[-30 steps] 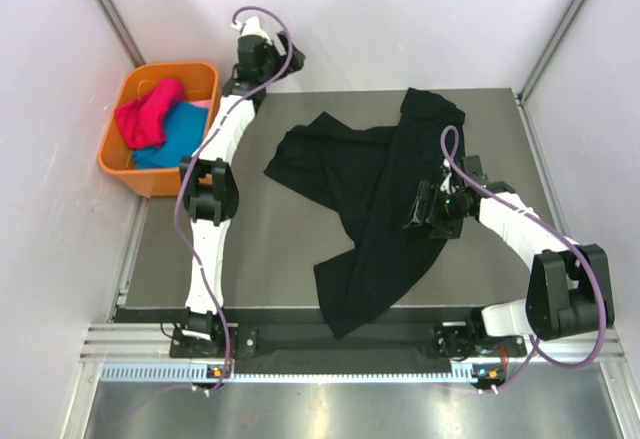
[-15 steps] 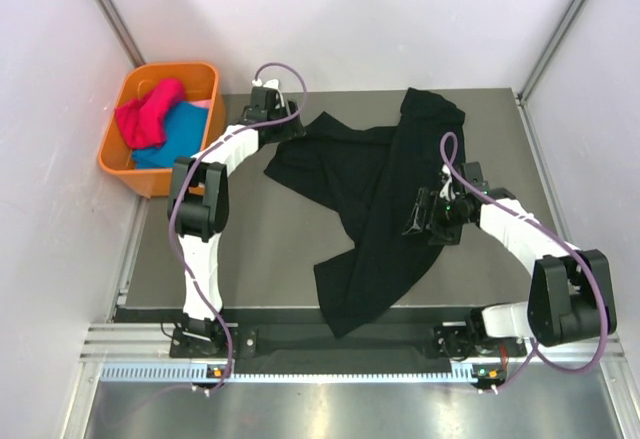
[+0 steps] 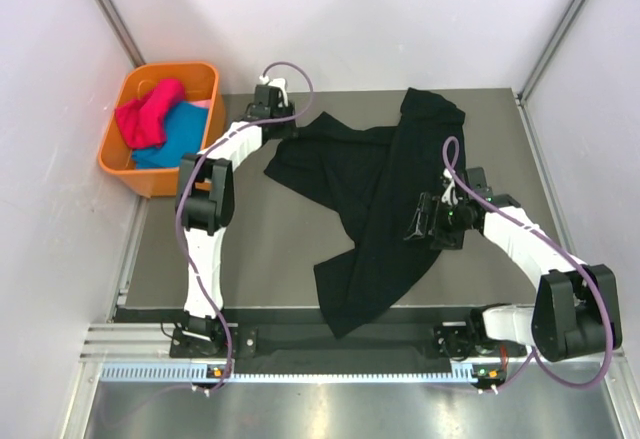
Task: Fold and stack the t-shirts
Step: Flatten the tshirt out
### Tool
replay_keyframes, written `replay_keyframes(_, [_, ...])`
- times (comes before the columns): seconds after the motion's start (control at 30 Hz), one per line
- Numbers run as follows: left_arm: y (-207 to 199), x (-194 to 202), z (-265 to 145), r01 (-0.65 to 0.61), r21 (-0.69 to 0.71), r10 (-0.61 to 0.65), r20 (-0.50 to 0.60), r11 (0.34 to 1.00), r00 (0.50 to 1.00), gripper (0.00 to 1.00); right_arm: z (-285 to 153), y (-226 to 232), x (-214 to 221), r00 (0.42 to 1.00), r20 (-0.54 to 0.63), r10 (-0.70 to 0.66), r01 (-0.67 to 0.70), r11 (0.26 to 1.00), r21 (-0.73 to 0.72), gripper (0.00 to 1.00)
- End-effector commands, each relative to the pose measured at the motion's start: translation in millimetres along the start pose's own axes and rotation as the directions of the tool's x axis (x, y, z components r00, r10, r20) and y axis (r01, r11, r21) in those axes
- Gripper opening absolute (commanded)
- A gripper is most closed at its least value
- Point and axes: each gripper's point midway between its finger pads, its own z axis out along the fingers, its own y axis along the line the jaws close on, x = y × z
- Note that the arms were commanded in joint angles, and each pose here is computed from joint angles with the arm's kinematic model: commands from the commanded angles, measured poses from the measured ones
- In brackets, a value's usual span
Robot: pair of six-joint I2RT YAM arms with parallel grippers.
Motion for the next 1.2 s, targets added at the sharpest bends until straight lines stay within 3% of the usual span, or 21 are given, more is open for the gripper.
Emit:
replay_keyframes(0.0, [-3,-3,3,-0.028,0.001,0.028,0.000,1.000,1.000,0.47,-4,-3,0,1.000,0.014,-0.012,0.012,1.000,0.004,0.78])
replay_keyframes(0.2, [-5,14,4,-0.038,-0.023,0.037,-0.044,0.999,0.998,0.52,-3,-2,-3,1.000,0.019,-0.012,0.012,1.000,0.005,0.78])
replay_keyframes(0.7, [-2,30,20,-0.071,-0.010,0.070,-0.095,0.997,0.993,0.49,8,-10,-8,0.999,0.011,0.039,-0.039,0.998,0.049,0.77])
replay_keyframes(0.9, [-7,27,15,-0.056,0.004,0.056,-0.092,0.998,0.994,0.00,16,-20,-12,0.996,0.018,0.082,-0.084,0.992,0.097,0.76])
replay_keyframes(1.0, [-11,15,4,-0.058,0.008,0.059,-0.071,0.998,0.996,0.00,22,-28,-18,0.992,0.027,0.125,-0.128,0.981,0.148,0.69])
replay_keyframes(1.07, [-13,1,-12,-0.062,0.006,0.063,-0.050,0.998,0.997,0.00,24,-38,-22,0.988,0.045,0.150,-0.156,0.969,0.192,0.54])
replay_keyframes(1.17, [-15,-12,-40,-0.049,-0.009,0.048,-0.021,0.999,0.999,0.00,29,-50,-30,0.984,0.062,0.167,-0.177,0.955,0.238,0.50])
